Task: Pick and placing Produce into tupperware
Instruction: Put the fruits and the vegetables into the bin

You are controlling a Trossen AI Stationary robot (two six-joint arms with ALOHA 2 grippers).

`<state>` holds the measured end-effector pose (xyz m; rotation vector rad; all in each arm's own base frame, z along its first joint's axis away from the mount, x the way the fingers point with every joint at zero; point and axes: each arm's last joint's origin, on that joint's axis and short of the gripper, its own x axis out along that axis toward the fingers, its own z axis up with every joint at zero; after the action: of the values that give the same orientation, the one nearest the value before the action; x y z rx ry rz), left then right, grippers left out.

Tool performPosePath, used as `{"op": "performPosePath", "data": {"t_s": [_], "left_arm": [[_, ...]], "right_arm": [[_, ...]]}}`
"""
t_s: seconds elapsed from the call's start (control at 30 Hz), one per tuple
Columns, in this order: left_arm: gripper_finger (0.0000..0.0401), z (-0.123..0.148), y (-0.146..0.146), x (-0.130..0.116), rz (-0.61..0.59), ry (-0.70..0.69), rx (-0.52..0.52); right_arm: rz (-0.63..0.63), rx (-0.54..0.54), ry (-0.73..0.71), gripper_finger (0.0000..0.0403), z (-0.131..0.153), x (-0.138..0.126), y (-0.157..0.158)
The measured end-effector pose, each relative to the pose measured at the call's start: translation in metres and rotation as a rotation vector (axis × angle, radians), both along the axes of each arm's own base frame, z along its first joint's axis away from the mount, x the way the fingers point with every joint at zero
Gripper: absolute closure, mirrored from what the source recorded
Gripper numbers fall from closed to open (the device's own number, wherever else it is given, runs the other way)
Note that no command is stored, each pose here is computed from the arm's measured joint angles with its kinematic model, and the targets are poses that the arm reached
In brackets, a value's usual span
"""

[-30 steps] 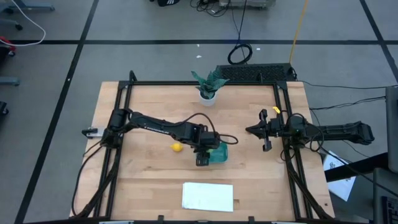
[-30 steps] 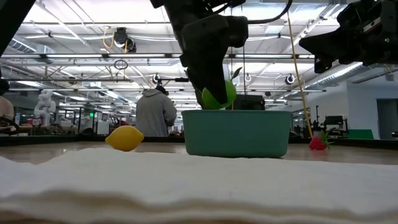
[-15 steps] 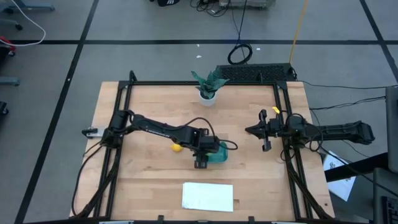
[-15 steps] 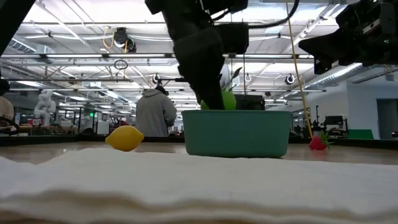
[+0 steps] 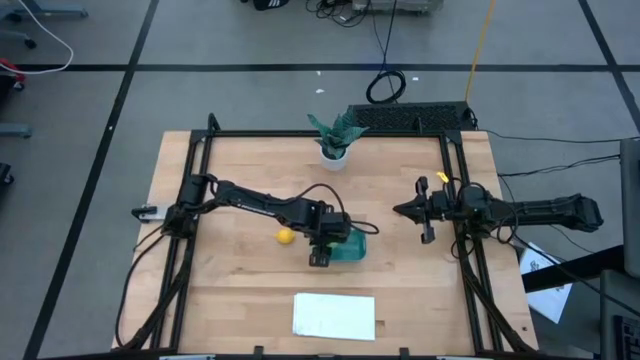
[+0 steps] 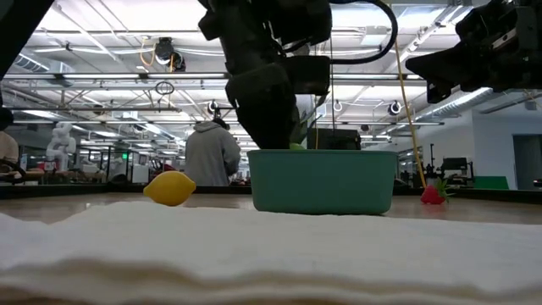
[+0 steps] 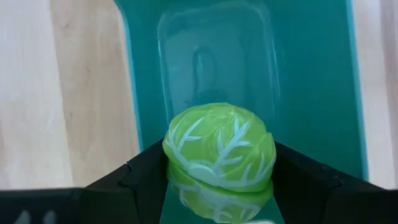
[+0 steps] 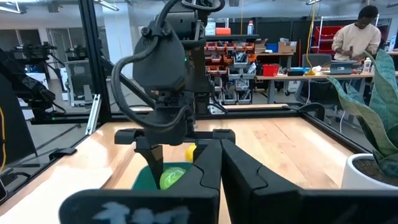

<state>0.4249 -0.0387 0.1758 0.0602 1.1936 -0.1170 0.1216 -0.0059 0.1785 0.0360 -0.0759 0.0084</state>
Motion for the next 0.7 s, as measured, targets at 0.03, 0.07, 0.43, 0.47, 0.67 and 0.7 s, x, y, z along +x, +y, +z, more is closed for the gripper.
{"op": "performPosePath", "data": {"t_s": [0.03, 0.07, 0.43, 0.47, 0.67, 0.7], "left_arm": [[0.0160, -0.001, 0.000, 0.000, 0.000, 0.000, -0.001], [0.0160, -0.002, 0.000, 0.000, -0.001, -0.001, -0.001], [0.0160, -0.009, -0.001, 0.000, -0.062, 0.001, -0.018], [0.0160, -0.010, -0.001, 0.001, -0.063, 0.000, -0.023], [0.0160, -0.011, 0.000, 0.001, -0.061, 0.007, -0.026], [0.0160, -0.011, 0.000, 0.001, -0.061, 0.008, -0.026]], "right_arm": [[0.000, 0.000, 0.000, 0.0403, 0.000, 0.000, 0.000], [0.000, 0.000, -0.001, 0.0403, 0.000, 0.000, 0.000], [0.000, 0.000, -0.001, 0.0403, 0.000, 0.000, 0.000], [0.000, 0.000, -0.001, 0.0403, 0.000, 0.000, 0.000], [0.000, 0.000, -0.001, 0.0403, 0.000, 0.000, 0.000], [0.000, 0.000, -0.001, 0.0403, 0.000, 0.000, 0.000]]}}
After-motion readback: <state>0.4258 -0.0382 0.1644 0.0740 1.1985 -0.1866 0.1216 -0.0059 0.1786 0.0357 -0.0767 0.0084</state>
